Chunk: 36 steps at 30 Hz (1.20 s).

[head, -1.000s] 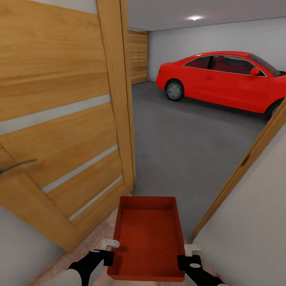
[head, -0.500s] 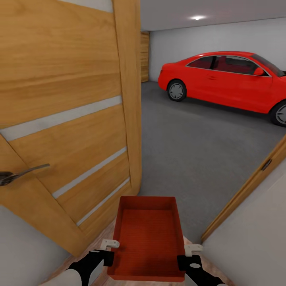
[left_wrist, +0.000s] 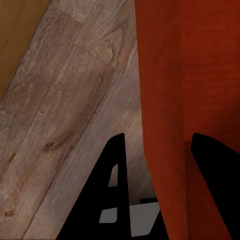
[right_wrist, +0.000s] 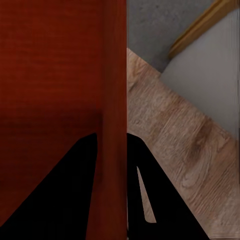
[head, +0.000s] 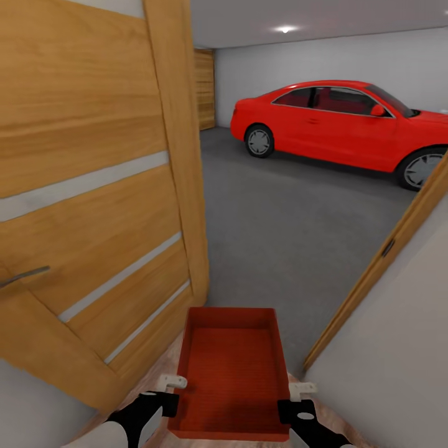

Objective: Move the two storage containers from the living room to the garage. In the garage, place one container on the floor and stack the other container on top of it (either order is fine).

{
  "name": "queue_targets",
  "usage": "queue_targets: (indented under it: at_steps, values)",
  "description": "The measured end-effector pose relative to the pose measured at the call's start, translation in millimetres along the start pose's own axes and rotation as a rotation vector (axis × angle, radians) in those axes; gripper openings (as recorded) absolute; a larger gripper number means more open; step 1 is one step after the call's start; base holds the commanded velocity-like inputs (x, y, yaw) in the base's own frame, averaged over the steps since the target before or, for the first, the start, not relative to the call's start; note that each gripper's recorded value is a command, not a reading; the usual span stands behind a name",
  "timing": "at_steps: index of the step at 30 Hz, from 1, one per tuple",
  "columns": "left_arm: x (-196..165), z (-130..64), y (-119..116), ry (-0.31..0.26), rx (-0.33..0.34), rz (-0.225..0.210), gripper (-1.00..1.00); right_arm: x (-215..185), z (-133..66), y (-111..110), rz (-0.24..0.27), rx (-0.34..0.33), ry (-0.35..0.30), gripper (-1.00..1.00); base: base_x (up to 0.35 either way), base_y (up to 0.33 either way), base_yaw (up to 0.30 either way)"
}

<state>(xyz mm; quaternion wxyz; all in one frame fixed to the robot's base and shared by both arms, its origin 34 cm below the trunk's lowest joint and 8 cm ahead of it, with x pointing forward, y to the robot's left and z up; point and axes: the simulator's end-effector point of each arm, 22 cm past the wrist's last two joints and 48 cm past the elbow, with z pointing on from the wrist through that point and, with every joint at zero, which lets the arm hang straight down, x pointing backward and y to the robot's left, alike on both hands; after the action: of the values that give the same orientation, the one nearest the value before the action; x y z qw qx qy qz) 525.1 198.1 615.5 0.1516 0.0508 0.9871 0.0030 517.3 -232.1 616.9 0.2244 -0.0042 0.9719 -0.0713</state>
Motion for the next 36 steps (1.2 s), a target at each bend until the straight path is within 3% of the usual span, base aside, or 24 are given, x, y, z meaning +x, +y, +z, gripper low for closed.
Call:
queue_targets:
  at_steps: [19, 36]
  values:
    - [0.4, 0.0, -0.1, 0.001, 0.000, 0.000, -1.00, 0.4, 0.0, 0.0, 0.001, 0.000, 0.002, -1.00, 0.001, 0.001, -0.263]
    - [0.7, -0.2, -1.1, 0.001, 0.001, 0.000, -1.00, 0.4, -0.2, 0.2, 0.001, -0.001, 0.001, -1.00, 0.172, 0.246, -0.011]
